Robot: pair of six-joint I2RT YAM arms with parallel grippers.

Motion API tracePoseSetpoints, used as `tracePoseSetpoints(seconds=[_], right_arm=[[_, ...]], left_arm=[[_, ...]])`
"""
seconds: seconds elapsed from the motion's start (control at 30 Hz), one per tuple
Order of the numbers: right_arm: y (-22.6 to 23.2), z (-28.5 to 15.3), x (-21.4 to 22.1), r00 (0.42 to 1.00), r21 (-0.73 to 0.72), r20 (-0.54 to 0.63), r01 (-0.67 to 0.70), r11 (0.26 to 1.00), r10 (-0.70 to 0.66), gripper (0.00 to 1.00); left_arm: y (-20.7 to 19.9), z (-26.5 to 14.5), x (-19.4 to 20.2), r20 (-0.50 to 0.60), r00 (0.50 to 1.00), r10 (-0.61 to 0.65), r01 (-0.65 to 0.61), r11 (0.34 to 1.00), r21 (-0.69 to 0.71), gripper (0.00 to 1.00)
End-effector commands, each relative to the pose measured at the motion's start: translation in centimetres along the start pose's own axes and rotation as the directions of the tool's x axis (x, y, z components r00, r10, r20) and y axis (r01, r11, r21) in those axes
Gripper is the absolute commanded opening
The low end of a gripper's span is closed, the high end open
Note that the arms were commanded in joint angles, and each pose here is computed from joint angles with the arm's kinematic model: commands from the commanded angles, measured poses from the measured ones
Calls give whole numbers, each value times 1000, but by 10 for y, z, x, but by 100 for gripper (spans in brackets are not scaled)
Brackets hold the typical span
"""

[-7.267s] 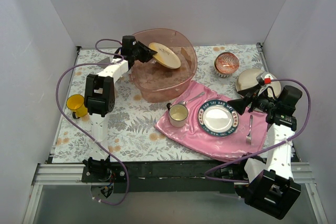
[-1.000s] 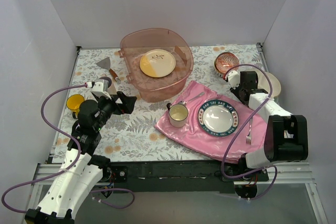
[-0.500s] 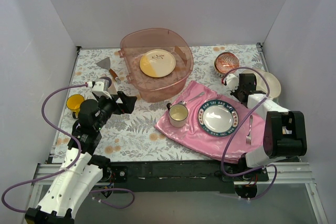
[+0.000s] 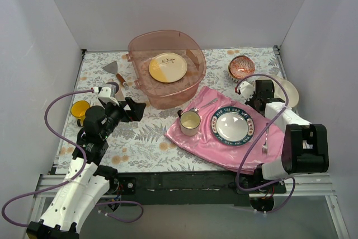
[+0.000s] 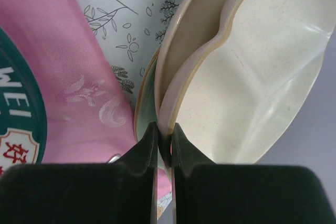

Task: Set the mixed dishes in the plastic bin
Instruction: Pick up the plate at the center of the board.

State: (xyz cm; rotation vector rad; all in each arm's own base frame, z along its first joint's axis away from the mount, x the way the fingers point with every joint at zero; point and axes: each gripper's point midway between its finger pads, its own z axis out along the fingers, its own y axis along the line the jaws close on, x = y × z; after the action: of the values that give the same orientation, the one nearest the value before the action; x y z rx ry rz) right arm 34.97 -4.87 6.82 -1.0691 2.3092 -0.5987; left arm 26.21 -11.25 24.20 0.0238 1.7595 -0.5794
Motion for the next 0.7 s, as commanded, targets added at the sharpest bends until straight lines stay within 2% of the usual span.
tracePoseSetpoints(seconds=[0.0, 0.67], right_arm=[[-40, -30, -16, 997, 139, 58, 45, 989, -53, 1], [-60, -92, -30, 969, 222, 182, 127, 967, -169, 1]], left_arm=[[-2, 0, -5, 17, 1000, 8, -8, 1000, 13, 98], [-4, 2, -1, -1, 1000, 0, 0, 1000, 26, 98]])
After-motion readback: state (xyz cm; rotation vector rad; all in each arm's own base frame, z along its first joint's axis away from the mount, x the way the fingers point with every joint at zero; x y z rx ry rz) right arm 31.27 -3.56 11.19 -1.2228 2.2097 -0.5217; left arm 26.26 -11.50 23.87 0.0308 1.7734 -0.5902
